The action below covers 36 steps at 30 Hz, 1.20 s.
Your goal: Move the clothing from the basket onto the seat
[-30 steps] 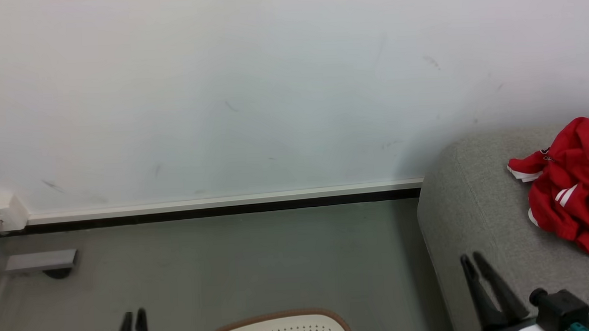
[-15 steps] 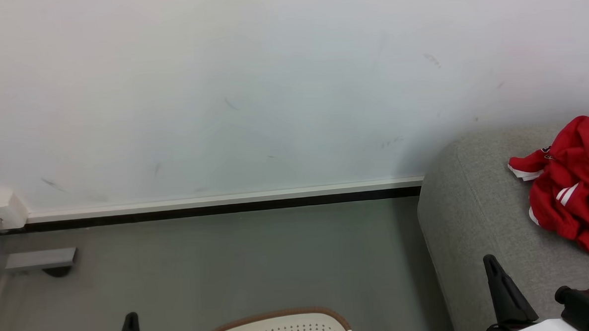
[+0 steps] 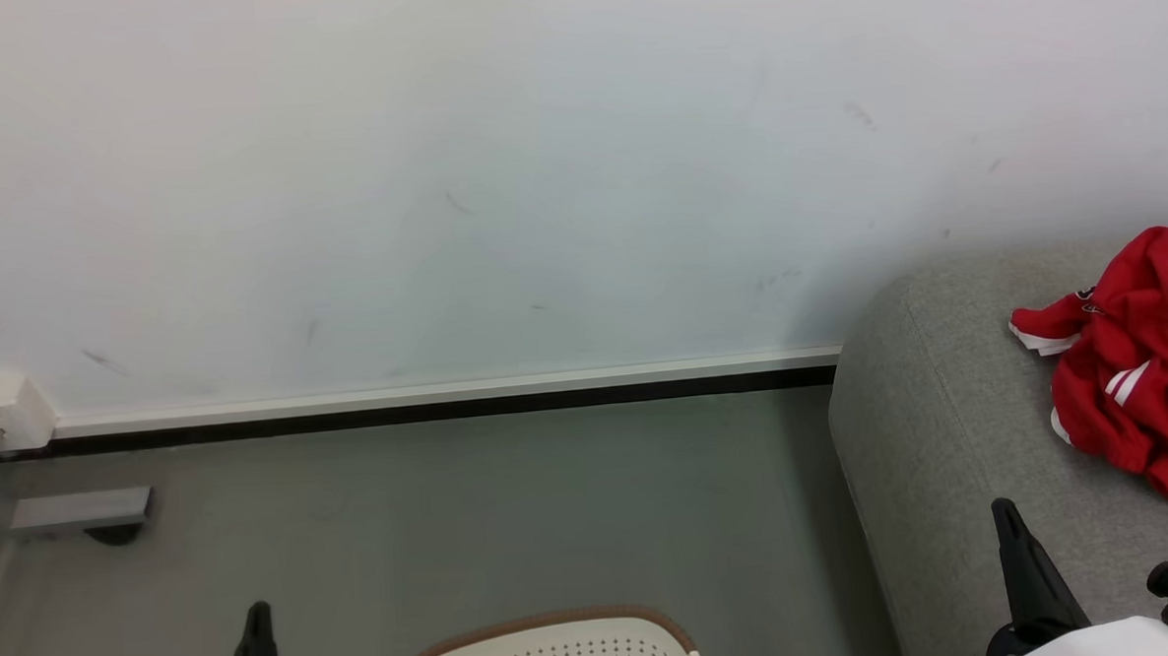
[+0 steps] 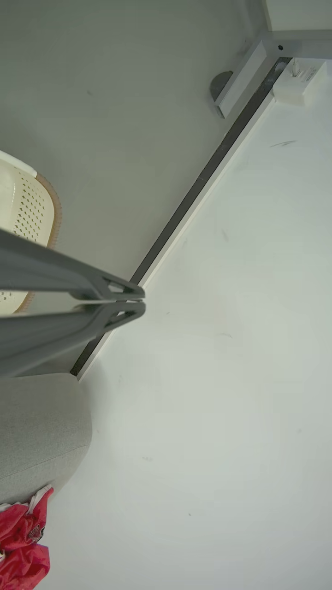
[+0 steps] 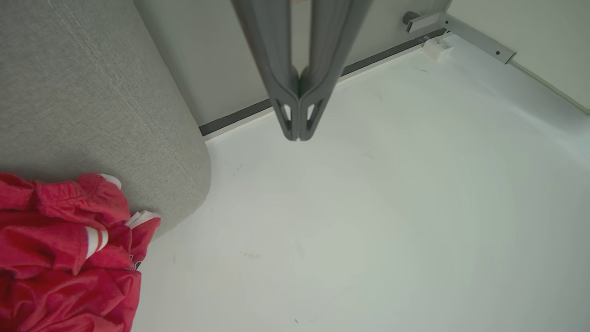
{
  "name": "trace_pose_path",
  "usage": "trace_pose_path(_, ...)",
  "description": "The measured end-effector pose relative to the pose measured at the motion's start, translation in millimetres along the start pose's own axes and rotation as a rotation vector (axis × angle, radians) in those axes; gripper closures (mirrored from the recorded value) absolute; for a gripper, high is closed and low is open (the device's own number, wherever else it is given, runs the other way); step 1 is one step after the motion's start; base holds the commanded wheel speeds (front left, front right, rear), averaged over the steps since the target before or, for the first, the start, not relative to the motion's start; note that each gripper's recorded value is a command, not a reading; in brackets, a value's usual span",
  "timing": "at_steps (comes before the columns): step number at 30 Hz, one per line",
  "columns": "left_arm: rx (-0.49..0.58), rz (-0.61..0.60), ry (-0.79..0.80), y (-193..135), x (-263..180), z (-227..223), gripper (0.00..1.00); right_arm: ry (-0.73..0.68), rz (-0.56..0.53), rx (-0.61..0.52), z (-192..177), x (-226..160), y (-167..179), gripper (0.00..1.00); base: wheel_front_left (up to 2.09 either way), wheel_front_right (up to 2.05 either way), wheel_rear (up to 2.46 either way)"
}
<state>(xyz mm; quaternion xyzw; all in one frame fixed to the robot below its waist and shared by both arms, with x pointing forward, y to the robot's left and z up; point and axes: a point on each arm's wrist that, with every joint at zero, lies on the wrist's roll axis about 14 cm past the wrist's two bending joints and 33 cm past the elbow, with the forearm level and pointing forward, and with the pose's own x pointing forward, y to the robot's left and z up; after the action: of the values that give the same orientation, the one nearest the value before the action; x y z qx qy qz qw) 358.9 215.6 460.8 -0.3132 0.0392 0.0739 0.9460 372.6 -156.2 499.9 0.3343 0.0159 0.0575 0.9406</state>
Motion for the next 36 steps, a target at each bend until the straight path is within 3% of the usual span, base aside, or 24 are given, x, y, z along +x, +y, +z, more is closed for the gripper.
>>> trace_pose_path(36,-0.438,-0.033,0.023,-15,10,8,1.0,-0.036,-0.078,0.419,14,4,-20,1.0,0.0,0.0,0.0)
